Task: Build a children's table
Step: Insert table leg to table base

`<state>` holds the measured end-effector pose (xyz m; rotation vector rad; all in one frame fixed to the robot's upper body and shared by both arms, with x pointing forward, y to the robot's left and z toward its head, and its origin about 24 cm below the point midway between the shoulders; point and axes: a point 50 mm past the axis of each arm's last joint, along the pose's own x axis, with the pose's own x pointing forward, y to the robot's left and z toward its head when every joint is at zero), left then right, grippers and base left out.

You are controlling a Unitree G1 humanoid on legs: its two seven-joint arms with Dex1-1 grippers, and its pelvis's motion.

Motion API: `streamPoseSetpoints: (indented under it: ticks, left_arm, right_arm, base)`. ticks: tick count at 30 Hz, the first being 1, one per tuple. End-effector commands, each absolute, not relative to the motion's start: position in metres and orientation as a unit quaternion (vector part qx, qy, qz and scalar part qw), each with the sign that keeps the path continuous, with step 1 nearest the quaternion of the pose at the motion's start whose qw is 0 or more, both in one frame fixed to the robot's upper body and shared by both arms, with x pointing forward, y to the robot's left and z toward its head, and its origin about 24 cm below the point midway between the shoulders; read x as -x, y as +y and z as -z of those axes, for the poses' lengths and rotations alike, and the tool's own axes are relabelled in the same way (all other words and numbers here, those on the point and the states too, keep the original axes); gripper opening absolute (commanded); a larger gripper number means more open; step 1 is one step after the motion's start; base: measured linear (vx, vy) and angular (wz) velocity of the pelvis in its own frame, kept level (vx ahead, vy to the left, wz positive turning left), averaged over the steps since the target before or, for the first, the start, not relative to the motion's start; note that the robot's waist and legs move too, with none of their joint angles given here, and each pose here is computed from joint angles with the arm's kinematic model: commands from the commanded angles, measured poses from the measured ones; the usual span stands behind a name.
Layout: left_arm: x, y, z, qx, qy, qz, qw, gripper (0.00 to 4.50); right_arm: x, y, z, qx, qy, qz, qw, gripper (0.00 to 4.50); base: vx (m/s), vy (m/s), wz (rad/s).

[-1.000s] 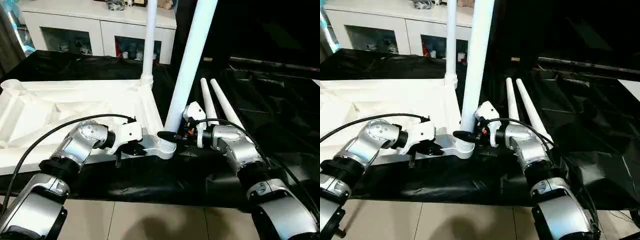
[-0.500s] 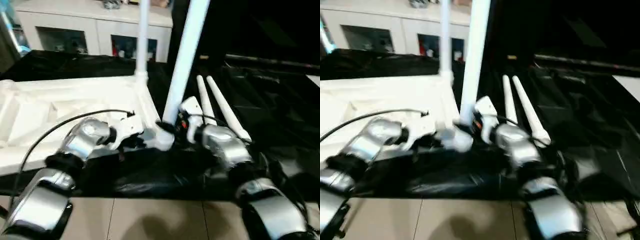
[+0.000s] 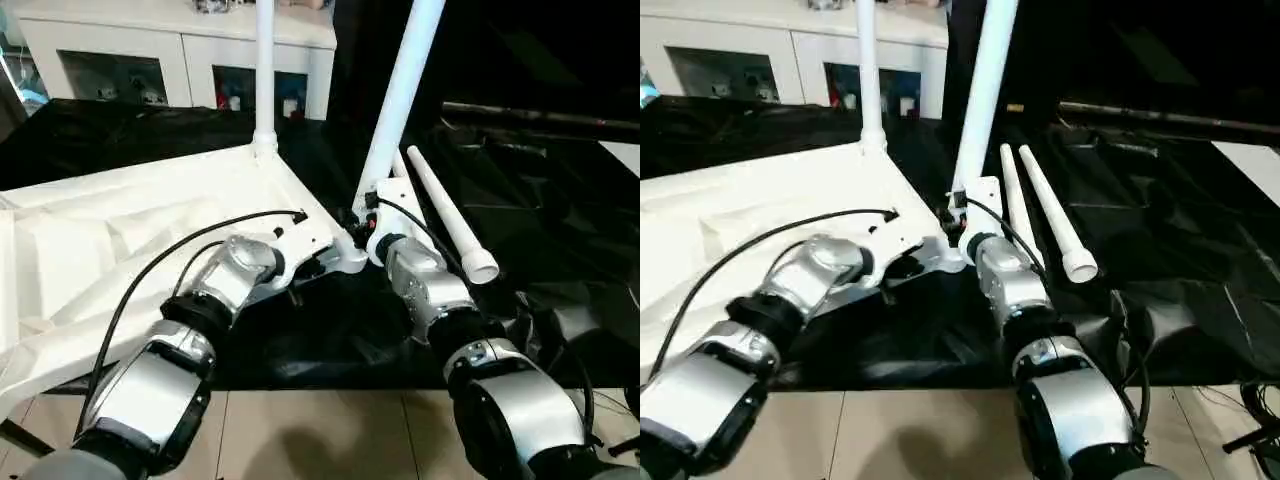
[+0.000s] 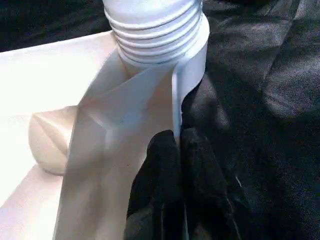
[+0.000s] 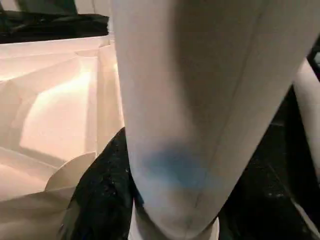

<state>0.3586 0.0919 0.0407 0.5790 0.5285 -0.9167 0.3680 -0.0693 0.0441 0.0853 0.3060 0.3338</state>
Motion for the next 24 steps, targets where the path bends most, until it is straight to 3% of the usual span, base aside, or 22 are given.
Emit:
streamPoseSetpoints:
  ticks: [1,11,12,14,24]
  left_arm:
    - [-0.360,0.075,-0.046,-0.280,0.232,0.435,0.824,0.00]
    - [-0.363,0.080,-0.047,-0.282,0.234,0.429,0.826,0.00]
    - [-0.363,0.081,-0.047,-0.282,0.234,0.429,0.826,0.00]
    - [-0.363,0.083,-0.047,-0.282,0.234,0.432,0.824,0.00]
    - [-0.364,0.091,-0.056,-0.276,0.219,0.449,0.821,0.00]
  right_arm:
    - [-0.320,-0.061,0.032,-0.041,0.346,-0.171,0.922,1.86]
    - [-0.323,-0.057,0.027,-0.031,0.333,-0.193,0.922,1.86]
    - [-0.324,-0.057,0.026,-0.040,0.332,-0.192,0.923,2.42]
    - [-0.328,-0.056,0.021,-0.059,0.323,-0.190,0.925,2.42]
    - [-0.347,-0.061,-0.007,-0.065,0.246,-0.226,0.940,3.41]
  base:
    - [0.000,0.000,0.00]
    - [0.000,0.000,0.00]
    - [0.000,0.000,0.00]
    - [0.000,0.000,0.00]
    - [0.000,0.000,0.00]
